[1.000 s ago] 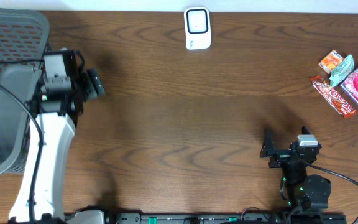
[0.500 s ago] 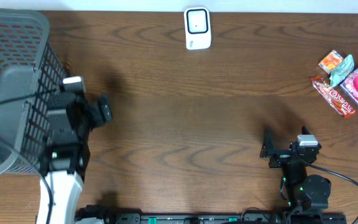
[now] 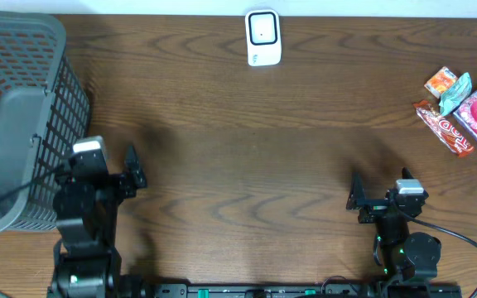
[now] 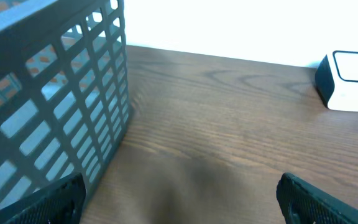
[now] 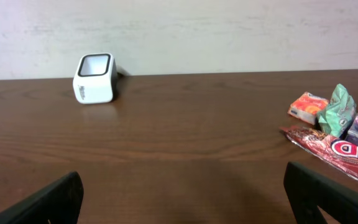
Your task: Scan the item barcode
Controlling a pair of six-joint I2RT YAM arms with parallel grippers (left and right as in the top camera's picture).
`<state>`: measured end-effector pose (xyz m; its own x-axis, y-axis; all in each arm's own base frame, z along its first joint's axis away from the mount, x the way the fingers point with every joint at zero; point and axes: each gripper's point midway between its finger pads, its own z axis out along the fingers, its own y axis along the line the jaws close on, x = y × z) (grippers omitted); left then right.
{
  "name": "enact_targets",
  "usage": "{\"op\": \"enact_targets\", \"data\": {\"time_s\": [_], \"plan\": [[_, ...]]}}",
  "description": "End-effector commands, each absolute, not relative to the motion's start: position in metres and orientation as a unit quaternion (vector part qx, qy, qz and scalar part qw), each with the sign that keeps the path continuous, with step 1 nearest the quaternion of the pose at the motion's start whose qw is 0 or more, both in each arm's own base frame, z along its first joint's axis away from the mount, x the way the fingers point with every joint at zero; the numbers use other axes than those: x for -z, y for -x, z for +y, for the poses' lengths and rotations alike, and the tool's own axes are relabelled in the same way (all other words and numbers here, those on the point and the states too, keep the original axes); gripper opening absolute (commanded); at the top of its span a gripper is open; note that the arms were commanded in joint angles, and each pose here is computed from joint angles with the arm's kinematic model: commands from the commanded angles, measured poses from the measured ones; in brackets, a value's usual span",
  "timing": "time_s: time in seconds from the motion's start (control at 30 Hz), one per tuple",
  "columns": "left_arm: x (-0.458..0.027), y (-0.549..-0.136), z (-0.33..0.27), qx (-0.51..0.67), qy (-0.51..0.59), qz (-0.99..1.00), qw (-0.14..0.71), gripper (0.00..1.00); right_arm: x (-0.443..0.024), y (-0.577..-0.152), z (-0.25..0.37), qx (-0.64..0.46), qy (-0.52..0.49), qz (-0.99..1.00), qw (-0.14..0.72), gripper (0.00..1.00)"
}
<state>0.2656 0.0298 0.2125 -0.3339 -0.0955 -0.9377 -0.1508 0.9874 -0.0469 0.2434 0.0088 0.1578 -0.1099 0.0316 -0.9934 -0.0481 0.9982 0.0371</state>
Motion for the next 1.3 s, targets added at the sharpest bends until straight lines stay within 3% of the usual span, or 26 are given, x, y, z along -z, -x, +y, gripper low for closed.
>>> {"op": "enact_targets", "data": {"time_s": [0.0, 0.2, 0.43, 1.27], "plan": [[-0.190, -0.259, 0.029, -0.023, 0.072, 0.823, 0.563, 0.98, -0.155, -0.243, 0.008, -0.022, 0.012, 0.745, 0.667, 0.99], [-0.162, -0.252, 0.028, -0.025, 0.071, 0.824, 0.561, 0.98, -0.155, -0.243, 0.008, -0.022, 0.012, 0.744, 0.667, 0.99], [-0.173, -0.255, 0.029, -0.024, 0.069, 0.778, 0.623, 0.98, -0.155, -0.243, 0.008, -0.022, 0.012, 0.744, 0.667, 0.99], [-0.182, -0.252, 0.025, -0.019, 0.062, 0.718, 0.693, 0.98, -0.155, -0.243, 0.008, -0.022, 0.012, 0.744, 0.667, 0.99]]}}
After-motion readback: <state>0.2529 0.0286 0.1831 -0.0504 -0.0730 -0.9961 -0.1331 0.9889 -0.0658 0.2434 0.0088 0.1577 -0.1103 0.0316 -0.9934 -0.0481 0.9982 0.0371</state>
